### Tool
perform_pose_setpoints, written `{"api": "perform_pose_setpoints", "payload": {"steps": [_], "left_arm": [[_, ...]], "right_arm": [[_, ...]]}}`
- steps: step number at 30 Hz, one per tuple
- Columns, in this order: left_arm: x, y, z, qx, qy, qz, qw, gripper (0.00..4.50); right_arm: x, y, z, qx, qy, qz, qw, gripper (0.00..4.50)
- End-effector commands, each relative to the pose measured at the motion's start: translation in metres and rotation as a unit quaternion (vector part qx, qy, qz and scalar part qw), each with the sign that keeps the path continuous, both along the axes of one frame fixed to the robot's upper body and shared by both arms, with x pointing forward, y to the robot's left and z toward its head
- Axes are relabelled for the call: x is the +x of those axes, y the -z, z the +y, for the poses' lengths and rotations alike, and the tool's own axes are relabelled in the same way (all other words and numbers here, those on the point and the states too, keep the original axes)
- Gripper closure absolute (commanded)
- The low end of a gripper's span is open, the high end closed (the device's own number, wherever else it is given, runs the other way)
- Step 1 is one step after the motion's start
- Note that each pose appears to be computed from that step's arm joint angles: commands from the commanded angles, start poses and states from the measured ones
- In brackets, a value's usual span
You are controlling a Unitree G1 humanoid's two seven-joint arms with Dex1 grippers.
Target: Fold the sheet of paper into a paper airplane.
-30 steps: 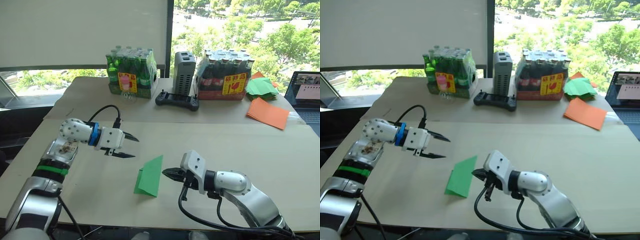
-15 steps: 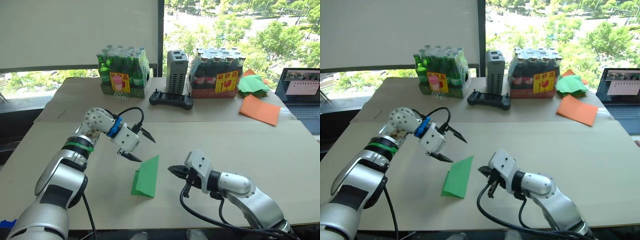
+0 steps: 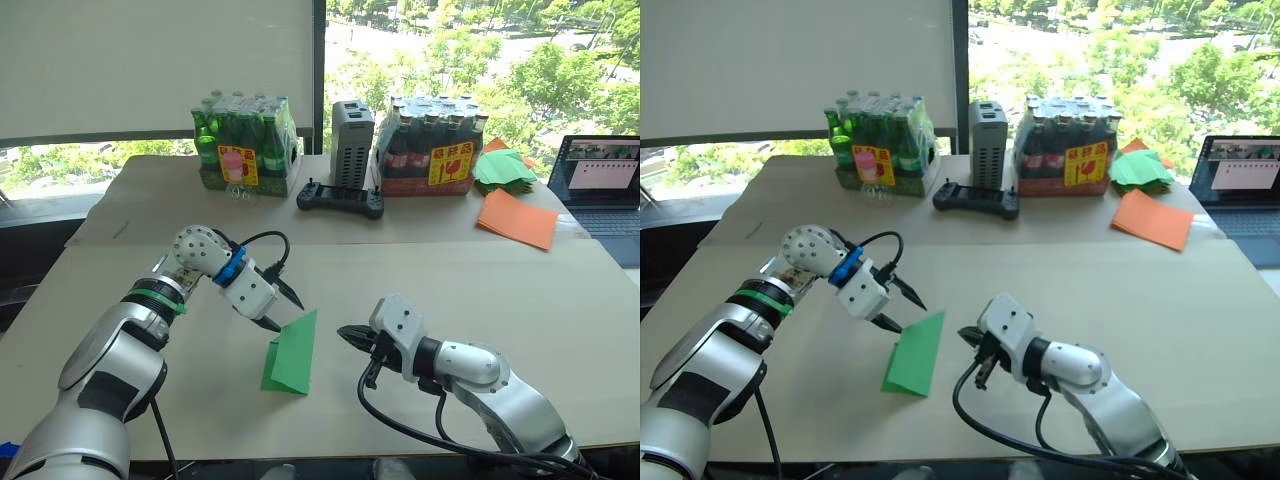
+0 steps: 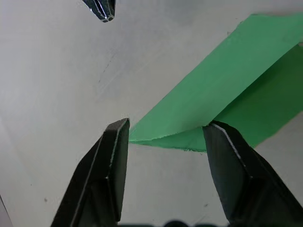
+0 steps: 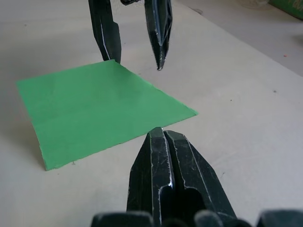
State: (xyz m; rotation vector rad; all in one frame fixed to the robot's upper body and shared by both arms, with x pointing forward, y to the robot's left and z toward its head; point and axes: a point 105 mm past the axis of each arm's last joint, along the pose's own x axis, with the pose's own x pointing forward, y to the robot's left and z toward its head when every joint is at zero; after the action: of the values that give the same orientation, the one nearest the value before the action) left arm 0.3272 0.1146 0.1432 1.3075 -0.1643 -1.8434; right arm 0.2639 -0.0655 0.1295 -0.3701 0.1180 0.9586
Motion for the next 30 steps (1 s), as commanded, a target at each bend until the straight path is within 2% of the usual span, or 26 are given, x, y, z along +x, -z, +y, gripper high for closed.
{"api": "perform_pose_setpoints", "payload": {"steps": [1, 4, 10, 14, 17, 21, 27, 30], "left_arm": [[-0.004, -0.004, 0.002, -0.007, 0.009, -0.006, 1.0, 3.51], [-0.009, -0.001, 0.005, -0.006, 0.005, 0.005, 1.0, 4.46], [-0.008, -0.004, 0.01, -0.034, -0.033, 0.026, 0.999, 4.46], [-0.001, -0.005, 0.013, -0.062, -0.119, 0.039, 0.99, 4.46], [0.005, -0.003, 0.012, -0.072, -0.185, 0.026, 0.98, 4.46], [0.005, -0.003, -0.002, -0.116, -0.309, 0.064, 0.942, 4.46], [-0.009, 0.011, -0.019, -0.14, -0.425, 0.105, 0.888, 4.46], [-0.011, 0.014, -0.022, -0.145, -0.46, 0.095, 0.871, 4.46]], "right_arm": [[0.003, -0.013, 0.001, 0.009, -0.001, -0.029, 1.0, 4.5], [0.004, -0.013, 0.001, 0.008, 0.0, -0.031, 0.999, 4.5], [0.01, -0.017, -0.002, 0.012, 0.016, -0.041, 0.999, 4.5], [0.016, -0.022, -0.009, 0.021, 0.039, -0.049, 0.998, 4.5], [0.022, -0.027, -0.015, 0.029, 0.063, -0.06, 0.996, 4.5], [0.029, -0.033, -0.025, 0.035, 0.094, -0.074, 0.992, 4.5], [0.03, -0.032, -0.029, 0.032, 0.099, -0.075, 0.992, 4.5], [0.03, -0.031, -0.028, 0.03, 0.094, -0.074, 0.992, 4.5]]}}
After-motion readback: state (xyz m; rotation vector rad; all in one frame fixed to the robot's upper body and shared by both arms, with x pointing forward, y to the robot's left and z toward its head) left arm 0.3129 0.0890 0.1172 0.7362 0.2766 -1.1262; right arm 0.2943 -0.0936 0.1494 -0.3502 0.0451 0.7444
